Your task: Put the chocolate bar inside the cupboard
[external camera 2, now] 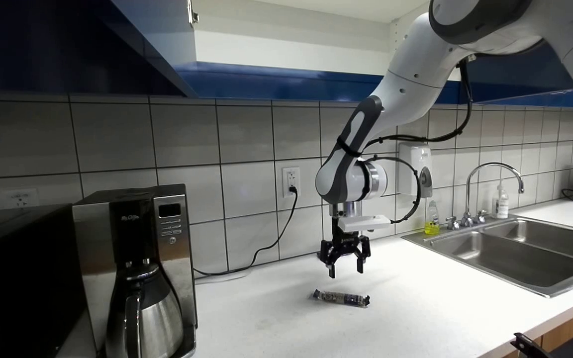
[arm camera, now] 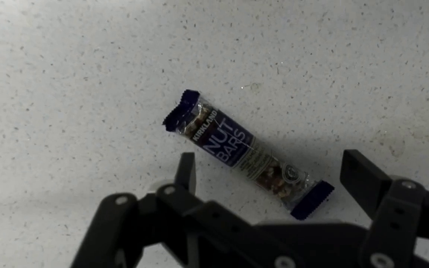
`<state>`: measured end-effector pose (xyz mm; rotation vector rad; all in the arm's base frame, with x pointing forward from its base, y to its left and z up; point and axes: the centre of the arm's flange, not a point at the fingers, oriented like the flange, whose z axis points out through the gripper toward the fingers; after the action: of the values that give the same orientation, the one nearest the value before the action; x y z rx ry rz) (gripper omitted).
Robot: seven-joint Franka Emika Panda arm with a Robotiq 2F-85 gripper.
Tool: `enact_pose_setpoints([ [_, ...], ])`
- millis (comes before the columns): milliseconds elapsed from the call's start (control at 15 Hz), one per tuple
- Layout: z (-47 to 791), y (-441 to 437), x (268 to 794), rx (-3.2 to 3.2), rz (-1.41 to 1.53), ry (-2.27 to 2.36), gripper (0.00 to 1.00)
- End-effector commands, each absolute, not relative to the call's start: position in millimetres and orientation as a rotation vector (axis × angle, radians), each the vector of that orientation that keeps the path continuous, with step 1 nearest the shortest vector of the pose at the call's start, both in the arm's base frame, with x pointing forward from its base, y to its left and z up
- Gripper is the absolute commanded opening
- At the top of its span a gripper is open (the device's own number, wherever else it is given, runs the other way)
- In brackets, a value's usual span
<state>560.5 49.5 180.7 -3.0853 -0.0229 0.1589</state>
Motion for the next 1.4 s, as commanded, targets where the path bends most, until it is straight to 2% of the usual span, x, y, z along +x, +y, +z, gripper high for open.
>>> enact_pose_setpoints([
  [0,184.9,42.6,558.6,-3.083,0.176,-0.269,1.0],
  [1333,154.3,60.2,591.2,-2.955,0.246,-1.128,1.0],
])
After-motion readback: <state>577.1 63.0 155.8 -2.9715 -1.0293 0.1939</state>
